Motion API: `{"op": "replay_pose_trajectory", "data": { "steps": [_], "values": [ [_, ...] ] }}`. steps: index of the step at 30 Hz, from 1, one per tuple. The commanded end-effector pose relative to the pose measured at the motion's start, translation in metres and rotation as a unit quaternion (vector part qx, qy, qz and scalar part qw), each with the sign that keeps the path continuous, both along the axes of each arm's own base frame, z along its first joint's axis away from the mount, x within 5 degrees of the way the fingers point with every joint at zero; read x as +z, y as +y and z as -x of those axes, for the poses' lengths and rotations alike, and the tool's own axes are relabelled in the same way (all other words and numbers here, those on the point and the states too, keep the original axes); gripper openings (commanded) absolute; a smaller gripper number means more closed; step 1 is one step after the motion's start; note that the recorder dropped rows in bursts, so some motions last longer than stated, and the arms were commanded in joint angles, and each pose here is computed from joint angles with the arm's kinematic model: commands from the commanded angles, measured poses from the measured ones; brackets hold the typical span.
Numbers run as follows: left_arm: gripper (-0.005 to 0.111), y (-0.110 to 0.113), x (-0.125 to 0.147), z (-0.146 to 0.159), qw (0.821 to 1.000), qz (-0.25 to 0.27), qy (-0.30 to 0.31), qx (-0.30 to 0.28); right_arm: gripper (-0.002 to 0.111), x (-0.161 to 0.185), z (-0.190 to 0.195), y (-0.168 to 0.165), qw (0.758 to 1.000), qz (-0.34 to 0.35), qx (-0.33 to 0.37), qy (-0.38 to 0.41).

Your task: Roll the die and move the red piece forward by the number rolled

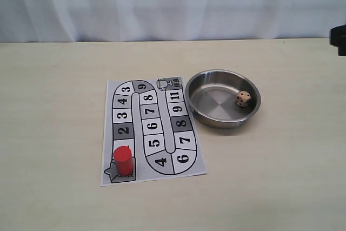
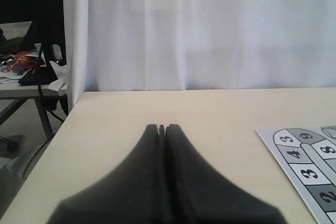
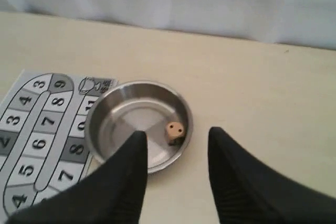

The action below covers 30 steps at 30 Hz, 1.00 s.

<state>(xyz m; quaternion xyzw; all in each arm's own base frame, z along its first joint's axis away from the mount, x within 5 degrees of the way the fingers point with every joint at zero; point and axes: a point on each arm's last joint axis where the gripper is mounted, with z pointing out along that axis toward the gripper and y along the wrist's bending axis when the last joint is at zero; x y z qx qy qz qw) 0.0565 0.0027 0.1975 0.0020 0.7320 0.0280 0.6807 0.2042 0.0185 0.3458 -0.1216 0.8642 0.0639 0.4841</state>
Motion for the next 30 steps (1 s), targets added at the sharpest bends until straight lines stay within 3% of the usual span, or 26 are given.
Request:
{"op": "replay_pose_trajectory", "data": {
  "steps": [1,8,12,16,23,30],
  "values": [
    [0.0,0.0,0.003,0.0,1.0,0.001,-0.008,0.0,0.053,-0.009,-0.024,0.007,0.997,-0.003,0.056,0.043],
    [0.0,0.0,0.003,0.0,1.0,0.001,-0.008,0.0,0.055,-0.029,-0.063,0.015,0.987,-0.014,0.09,0.129],
    [0.0,0.0,0.003,0.0,1.0,0.001,-0.008,0.0,0.052,-0.037,-0.083,0.036,0.979,0.054,0.138,0.142],
    [0.0,0.0,0.003,0.0,1.0,0.001,-0.008,0.0,0.052,-0.043,-0.107,0.055,0.971,0.096,0.132,0.171],
    [0.0,0.0,0.003,0.0,1.0,0.001,-0.008,0.0,0.052,-0.066,-0.144,0.065,0.944,0.208,0.17,0.192],
    [0.0,0.0,0.003,0.0,1.0,0.001,-0.009,-0.001,0.058,-0.098,-0.174,0.071,0.926,0.223,0.191,0.236]
  ]
}}
